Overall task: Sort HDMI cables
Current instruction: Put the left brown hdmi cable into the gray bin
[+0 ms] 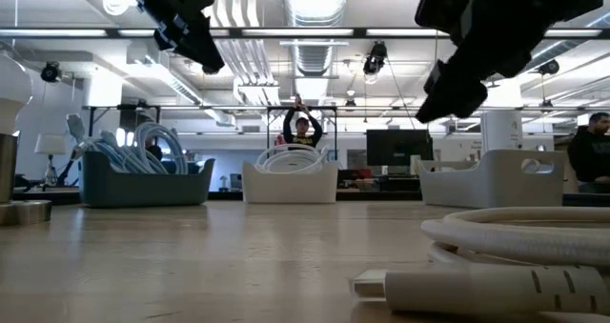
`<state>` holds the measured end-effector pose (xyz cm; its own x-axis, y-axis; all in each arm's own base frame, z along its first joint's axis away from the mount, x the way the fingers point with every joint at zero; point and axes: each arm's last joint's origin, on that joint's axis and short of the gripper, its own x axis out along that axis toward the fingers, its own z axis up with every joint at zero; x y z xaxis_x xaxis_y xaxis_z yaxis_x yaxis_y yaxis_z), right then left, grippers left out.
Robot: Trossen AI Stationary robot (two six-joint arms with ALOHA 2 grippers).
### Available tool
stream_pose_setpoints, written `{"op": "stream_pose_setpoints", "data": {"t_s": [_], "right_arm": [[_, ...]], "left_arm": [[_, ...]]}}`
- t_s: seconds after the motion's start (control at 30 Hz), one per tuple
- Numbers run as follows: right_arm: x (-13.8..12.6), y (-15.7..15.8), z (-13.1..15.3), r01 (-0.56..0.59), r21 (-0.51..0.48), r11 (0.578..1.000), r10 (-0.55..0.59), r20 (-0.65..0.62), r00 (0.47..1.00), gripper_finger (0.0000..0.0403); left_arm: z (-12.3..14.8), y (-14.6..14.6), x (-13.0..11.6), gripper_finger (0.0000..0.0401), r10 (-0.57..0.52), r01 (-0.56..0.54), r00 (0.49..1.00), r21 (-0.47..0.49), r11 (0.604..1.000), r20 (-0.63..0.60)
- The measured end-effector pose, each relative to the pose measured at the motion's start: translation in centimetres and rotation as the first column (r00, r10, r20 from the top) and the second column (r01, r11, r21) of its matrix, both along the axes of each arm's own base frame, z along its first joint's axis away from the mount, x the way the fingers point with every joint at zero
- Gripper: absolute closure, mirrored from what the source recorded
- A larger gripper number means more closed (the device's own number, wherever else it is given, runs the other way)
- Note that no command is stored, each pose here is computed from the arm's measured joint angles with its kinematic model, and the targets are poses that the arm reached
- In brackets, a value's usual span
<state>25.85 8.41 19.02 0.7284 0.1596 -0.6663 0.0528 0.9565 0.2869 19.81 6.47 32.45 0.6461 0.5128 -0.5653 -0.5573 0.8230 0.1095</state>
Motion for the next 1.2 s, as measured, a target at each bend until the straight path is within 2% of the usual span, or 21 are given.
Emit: {"op": "stream_pose_setpoints", "data": {"t_s": [0.17, 0.23, 0.4, 0.57, 0.77, 0.93, 1.2], "right_arm": [[0.4, 1.8, -2.4, -0.065, 0.148, 0.987, 0.085, -0.127, 0.988, 0.0197], [0.4, 2.7, -3.5, -0.098, 0.164, 0.982, 0.127, -0.178, 0.976, 0.0197], [1.2, 5.0, -5.6, -0.145, 0.148, 0.978, 0.179, -0.25, 0.952, 0.0197], [2.5, 6.5, -6.5, -0.159, 0.146, 0.976, 0.194, -0.269, 0.944, 0.0197], [3.6, 7.1, -6.9, -0.146, 0.062, 0.987, 0.159, -0.341, 0.927, 0.0201], [4.1, 7.5, -6.7, -0.162, 0.0, 0.987, 0.151, -0.373, 0.916, 0.0242], [4.5, 7.6, -5.7, -0.174, -0.045, 0.984, 0.141, -0.407, 0.903, 0.0362]], "left_arm": [[-0.5, 0.0, -0.1, 0.0277, 0.0, 0.0, 1.0, -0.008, 1.0, -0.024], [-0.9, 0.0, -0.1, 0.0277, -0.001, 0.0, 0.999, -0.01, 1.0, -0.036], [-2.1, 0.0, -0.2, 0.0277, -0.001, 0.0, 0.998, -0.019, 1.0, -0.068], [-2.9, -0.1, -0.2, 0.0277, -0.002, 0.0, 0.996, -0.024, 1.0, -0.087], [-3.1, 0.0, -0.2, 0.0277, -0.019, 0.018, 0.995, -0.004, 1.0, -0.095], [-3.1, 0.0, -0.1, 0.0277, -0.031, 0.032, 0.995, 0.011, 0.999, -0.1], [-3.0, 0.0, 0.0, 0.0277, -0.045, 0.048, 0.994, 0.03, 0.998, -0.101]]}}
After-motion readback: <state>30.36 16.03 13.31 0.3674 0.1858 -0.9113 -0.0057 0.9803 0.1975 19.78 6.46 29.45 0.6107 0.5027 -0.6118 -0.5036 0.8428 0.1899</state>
